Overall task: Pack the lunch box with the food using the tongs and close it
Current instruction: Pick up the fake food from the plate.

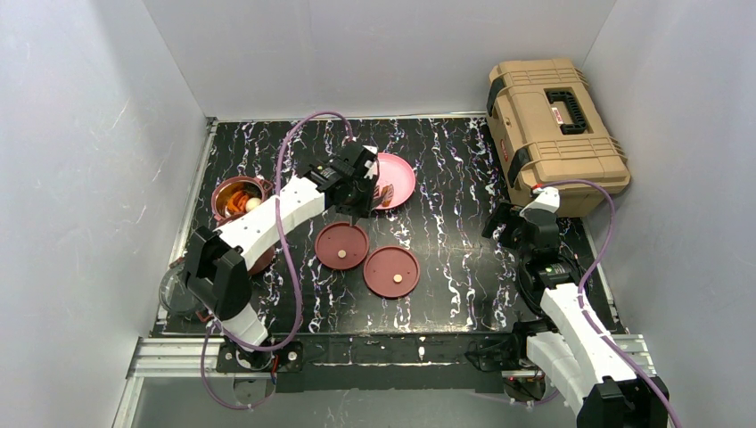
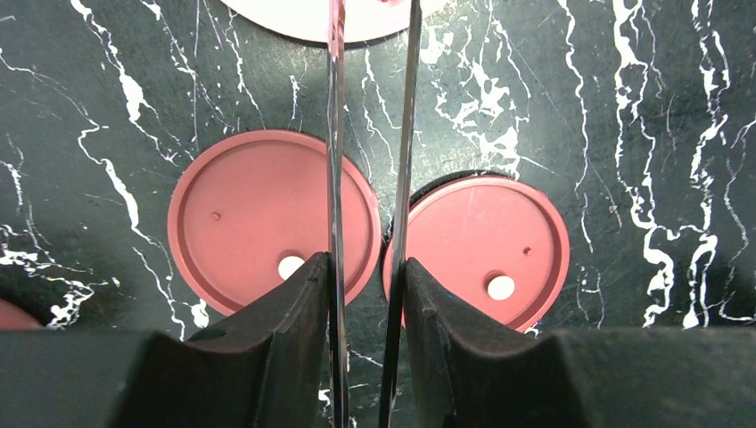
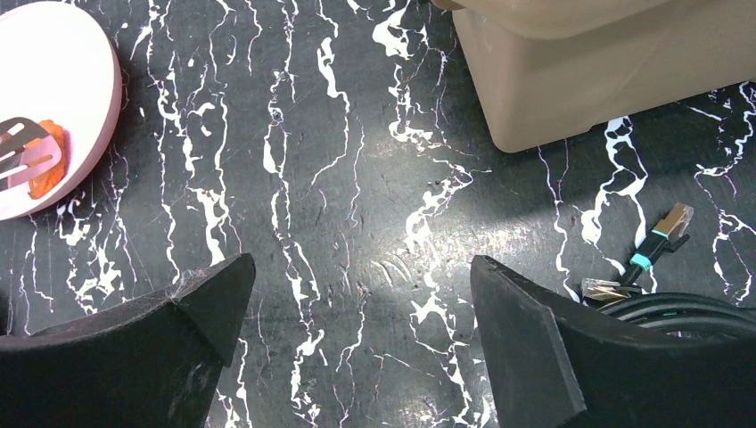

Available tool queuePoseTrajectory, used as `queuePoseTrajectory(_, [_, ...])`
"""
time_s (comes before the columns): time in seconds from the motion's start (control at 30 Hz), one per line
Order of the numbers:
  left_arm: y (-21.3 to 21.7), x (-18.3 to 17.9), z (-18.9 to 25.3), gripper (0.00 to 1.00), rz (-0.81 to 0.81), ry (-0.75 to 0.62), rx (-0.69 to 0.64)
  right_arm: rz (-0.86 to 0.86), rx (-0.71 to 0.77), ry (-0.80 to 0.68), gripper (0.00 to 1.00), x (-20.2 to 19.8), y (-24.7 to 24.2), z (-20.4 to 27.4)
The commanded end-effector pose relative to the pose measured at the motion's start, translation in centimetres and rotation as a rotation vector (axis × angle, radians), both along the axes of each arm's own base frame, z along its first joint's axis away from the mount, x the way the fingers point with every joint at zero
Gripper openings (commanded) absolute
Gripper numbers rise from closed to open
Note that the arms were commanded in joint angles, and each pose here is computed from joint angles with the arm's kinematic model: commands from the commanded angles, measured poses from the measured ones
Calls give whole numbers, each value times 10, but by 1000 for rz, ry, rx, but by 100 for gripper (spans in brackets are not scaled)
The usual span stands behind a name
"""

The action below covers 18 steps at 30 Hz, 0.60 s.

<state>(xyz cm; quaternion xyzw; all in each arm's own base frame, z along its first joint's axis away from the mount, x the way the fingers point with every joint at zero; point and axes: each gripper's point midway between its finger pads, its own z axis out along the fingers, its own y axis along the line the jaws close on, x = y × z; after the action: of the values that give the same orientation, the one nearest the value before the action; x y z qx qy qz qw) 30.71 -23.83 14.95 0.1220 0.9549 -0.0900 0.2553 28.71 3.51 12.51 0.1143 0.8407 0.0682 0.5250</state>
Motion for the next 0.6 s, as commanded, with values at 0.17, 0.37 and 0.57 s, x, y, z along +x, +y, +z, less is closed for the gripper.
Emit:
queuePoseTrajectory(0.17, [0,4,23,33,-41,-97,93,-6,11,-53,100,8,1,15])
queuePoseTrajectory(0.37, [0,4,19,34,-47,-87,141,-5,13,-52,100,8,1,15])
queuePoseTrajectory(0.57, [-6,4,17,34,-59,-77,134,-4,13,-54,100,8,1,16])
